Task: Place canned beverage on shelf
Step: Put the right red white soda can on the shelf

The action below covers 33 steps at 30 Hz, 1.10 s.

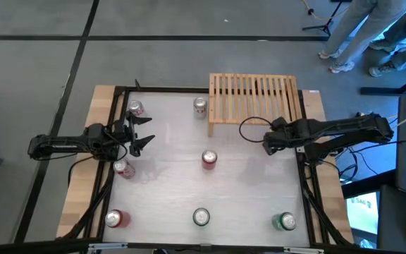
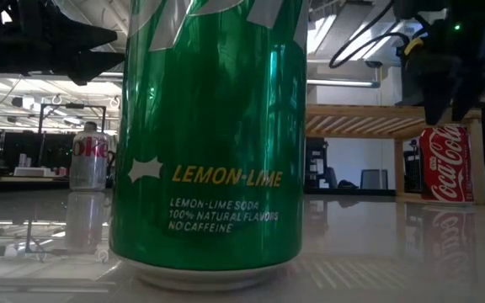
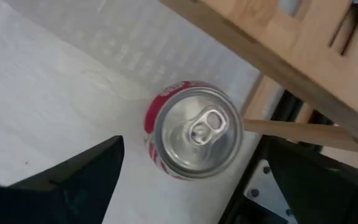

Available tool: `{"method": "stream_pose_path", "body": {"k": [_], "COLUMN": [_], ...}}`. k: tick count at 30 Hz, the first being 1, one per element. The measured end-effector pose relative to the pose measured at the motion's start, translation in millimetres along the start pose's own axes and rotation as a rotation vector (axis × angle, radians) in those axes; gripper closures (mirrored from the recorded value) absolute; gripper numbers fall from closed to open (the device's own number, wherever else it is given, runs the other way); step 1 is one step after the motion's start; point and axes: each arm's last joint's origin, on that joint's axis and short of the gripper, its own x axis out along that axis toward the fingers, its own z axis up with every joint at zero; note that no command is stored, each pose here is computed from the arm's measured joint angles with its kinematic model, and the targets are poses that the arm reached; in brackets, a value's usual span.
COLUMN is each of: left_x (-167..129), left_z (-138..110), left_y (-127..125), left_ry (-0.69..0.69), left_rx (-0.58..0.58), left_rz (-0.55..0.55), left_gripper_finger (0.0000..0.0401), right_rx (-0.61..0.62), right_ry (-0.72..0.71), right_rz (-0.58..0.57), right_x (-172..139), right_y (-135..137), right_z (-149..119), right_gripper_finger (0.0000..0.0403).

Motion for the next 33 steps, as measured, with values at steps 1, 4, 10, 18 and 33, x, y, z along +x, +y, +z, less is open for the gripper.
{"method": "stream_pose_path", "body": {"k": [1,4,10,18,33], "left_x": [0,0,0,0,0], "left_z": [0,0,0,0,0], "left_y": [0,0,0,0,0], "left_ry": [0.0,0.0,0.0,0.0,-0.004], "left_rx": [0.0,0.0,0.0,0.0,-0.001], "left_rz": [0.0,0.0,0.001,0.007,0.008], "left_gripper_finger": [0.0054,0.0054,0.0054,0.0054,0.0054], "right_rx": [0.001,0.007,0.012,-0.049,-0.117], "right_ry": [-0.001,-0.001,-0.028,-0.068,-0.054], "right_rz": [0.0,-0.004,0.007,-0.008,-0.009], "right_x": [2,7,20,35,39], "right_y": [0,1,5,6,12], "right_z": [-1,-3,-6,-10,-10], "right_gripper_finger": [0.0017,0.0017,0.0017,0.0017,0.0116]}}
